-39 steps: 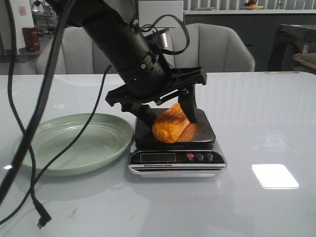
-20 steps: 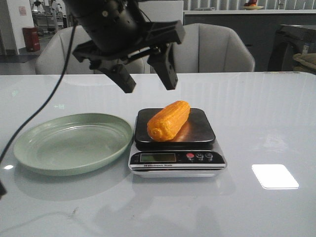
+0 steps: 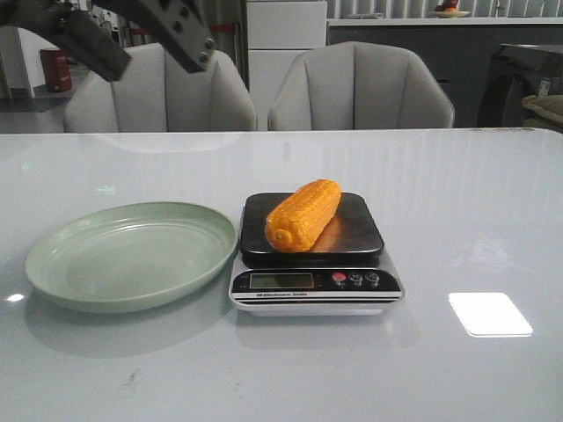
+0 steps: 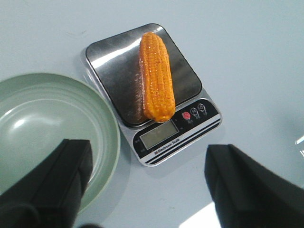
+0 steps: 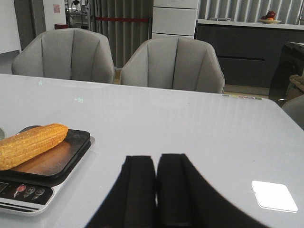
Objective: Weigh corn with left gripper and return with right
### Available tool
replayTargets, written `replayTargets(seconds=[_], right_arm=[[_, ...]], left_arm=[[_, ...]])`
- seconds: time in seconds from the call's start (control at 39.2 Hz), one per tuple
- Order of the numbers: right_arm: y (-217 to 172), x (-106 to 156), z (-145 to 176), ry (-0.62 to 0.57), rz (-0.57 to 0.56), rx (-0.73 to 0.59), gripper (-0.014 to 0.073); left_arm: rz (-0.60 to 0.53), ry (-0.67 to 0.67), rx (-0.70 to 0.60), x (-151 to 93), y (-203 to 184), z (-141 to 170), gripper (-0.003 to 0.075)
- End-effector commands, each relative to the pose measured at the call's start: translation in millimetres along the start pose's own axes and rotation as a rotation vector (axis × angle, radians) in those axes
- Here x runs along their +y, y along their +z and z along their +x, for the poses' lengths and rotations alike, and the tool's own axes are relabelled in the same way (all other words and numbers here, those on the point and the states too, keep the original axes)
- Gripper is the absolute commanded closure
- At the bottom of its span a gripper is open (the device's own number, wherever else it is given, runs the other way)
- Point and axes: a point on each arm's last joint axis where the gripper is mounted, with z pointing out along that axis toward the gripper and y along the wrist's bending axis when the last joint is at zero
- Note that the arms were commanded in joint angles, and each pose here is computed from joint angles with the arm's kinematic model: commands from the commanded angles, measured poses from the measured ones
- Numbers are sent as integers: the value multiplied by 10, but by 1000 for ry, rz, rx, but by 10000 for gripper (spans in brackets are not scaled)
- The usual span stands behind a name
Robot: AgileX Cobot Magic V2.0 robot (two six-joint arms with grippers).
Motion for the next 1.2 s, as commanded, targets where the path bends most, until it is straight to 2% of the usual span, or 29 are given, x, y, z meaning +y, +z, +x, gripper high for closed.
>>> replayTargets(seconds=[0.0,0.33,0.51,0.69,0.79,0.94,1.17], right_arm=[[-15,-3,-48,-16,6,-91,433],[-15,-3,-48,-16,6,-91,433],[-15,-3,-48,-16,6,-91,433],[-15,-3,-48,-16,6,-91,433],[-15,-3,-48,-16,6,-91,433],[-15,-3,-49,-17,6,-92,433],[-15,-3,-52,-17,6,-95,433]], left_arm=[[4,24,-154,-5,-336,-14,186],[8,79,-354,69,-1118,585,230],[22,84,-436,126,-1364,995,273],[35,89,-504,188,-1506,1395,349],[41,93,-544,217,-1553,1572,424],[47,95,-584,244,-1578,1729,617],[49,96,-597,247,-1582,1747,606]])
